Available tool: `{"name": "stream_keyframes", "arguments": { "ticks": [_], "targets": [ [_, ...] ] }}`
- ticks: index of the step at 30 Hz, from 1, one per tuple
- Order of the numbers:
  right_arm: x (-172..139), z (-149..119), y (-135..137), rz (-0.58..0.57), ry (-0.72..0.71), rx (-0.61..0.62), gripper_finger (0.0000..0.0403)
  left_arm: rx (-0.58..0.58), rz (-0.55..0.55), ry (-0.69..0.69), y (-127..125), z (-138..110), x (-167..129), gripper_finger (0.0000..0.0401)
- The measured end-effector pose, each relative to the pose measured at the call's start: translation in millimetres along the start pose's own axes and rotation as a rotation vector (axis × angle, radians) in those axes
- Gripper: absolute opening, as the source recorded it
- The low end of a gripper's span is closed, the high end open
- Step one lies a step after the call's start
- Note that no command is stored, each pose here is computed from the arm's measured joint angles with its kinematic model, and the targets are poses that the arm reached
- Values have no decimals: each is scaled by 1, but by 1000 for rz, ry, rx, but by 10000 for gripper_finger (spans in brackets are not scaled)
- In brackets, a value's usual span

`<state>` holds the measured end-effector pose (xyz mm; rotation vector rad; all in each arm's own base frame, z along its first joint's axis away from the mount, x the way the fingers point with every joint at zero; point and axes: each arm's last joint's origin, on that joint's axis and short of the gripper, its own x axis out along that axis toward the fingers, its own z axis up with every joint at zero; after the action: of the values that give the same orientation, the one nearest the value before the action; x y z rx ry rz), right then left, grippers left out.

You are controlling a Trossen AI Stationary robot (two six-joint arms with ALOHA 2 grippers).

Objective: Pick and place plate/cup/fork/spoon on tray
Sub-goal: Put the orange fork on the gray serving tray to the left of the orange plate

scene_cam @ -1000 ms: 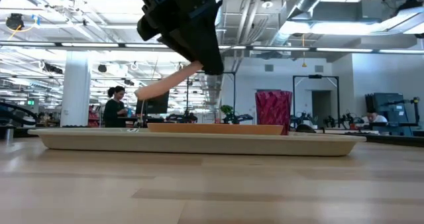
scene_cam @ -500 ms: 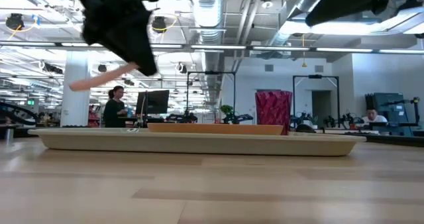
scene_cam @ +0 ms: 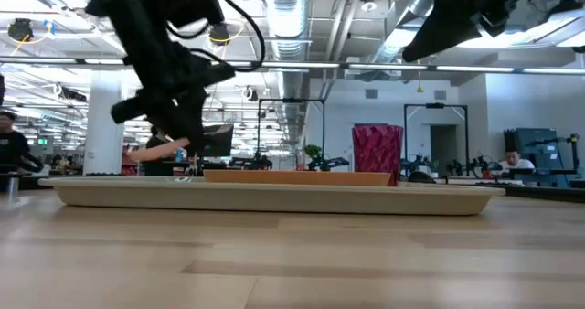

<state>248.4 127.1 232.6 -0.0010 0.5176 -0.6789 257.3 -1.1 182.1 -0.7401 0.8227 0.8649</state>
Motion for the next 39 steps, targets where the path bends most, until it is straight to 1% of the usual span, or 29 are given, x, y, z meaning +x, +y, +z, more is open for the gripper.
{"name": "stream_keyframes", "arguments": {
  "ticks": [3,6,12,16,26,28,31,36,39],
  "targets": [
    [-1,-1,1,6,-1,-3,3,-28,11,6,6,11,5,35],
    [-2,-1,2,11,-3,-1,6,-43,23,2,9,17,7,33],
    [-2,0,2,16,-8,5,3,-70,2,55,10,17,8,35],
    [-2,0,2,16,-7,4,5,-73,18,81,13,16,9,33],
    [-2,0,3,17,-9,-5,5,-141,-13,204,26,33,16,34],
    [-1,2,3,22,-14,-6,5,-172,-21,227,29,36,17,35],
    [-1,4,6,42,-27,-13,3,-219,-6,238,29,36,22,35],
    [-1,9,10,71,-54,-45,5,-247,37,239,30,34,26,35],
    [2,11,10,82,-45,-37,3,-258,53,241,30,34,31,35]
  ]
}}
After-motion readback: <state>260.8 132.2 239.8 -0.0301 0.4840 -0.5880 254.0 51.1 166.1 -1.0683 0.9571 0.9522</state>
